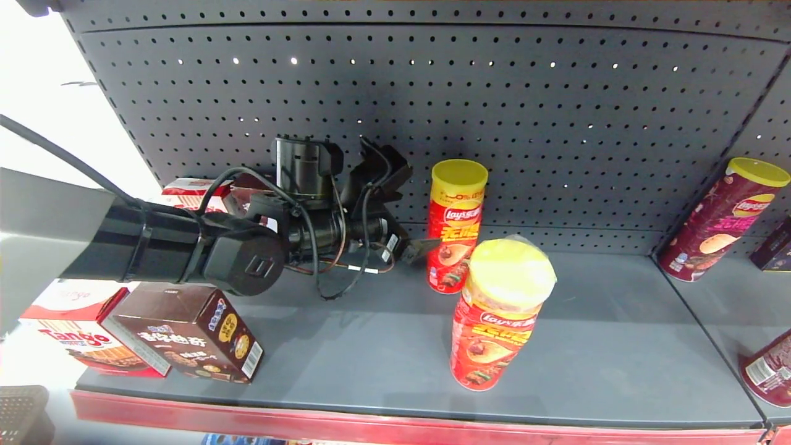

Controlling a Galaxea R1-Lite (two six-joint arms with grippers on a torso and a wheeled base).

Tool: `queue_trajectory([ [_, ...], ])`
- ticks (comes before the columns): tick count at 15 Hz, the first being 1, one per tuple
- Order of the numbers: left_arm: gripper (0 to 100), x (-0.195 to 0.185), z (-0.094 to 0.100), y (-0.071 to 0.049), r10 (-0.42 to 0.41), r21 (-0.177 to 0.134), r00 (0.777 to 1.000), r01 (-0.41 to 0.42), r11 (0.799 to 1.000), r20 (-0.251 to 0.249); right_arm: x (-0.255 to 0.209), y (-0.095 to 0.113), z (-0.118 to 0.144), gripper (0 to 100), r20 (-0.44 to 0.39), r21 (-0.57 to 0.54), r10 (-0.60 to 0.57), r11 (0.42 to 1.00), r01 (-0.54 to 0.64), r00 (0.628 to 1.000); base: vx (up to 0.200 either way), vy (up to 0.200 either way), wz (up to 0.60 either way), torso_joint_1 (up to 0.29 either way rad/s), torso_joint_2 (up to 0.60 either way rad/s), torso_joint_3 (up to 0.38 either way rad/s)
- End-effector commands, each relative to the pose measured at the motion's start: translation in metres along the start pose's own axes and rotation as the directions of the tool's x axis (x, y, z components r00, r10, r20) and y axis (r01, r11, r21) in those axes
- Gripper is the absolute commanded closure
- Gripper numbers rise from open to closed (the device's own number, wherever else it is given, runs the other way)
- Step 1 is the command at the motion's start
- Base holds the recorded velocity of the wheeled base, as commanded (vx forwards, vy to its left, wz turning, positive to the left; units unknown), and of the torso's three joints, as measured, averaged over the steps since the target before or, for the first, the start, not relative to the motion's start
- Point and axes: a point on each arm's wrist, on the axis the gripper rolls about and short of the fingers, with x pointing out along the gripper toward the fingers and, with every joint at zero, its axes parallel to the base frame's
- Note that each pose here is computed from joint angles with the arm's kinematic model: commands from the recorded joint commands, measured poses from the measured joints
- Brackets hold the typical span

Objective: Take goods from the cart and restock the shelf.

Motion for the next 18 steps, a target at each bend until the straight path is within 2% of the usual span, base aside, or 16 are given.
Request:
queue_trajectory([
  [1,0,0.005,-0.002,0.002,0.003,-0.010,1.000,-0.003,1.000,0.000,0.000,0.000,0.000,0,-0.001,0.000,0.000,1.000,0.000,1.000,0.000,0.000,0.00,0.000,0.00,0.000],
  [6,0,0.005,-0.005,0.003,0.021,-0.018,1.000,-0.021,1.000,-0.012,0.000,0.000,0.000,0,-0.001,0.000,0.000,1.000,0.000,1.000,0.000,0.000,0.00,0.000,0.00,0.000],
  [13,0,0.007,-0.006,-0.014,-0.031,-0.012,0.999,0.030,0.999,-0.019,0.000,0.000,0.000,0,-0.001,0.000,0.000,1.000,0.000,1.000,0.000,0.000,0.00,0.000,0.00,0.000],
  [18,0,0.015,-0.009,-0.022,-0.029,-0.013,0.999,0.028,1.000,-0.036,0.000,0.000,0.000,0,-0.001,0.000,0.000,1.000,0.000,1.000,0.000,0.000,0.00,0.000,0.00,0.000],
])
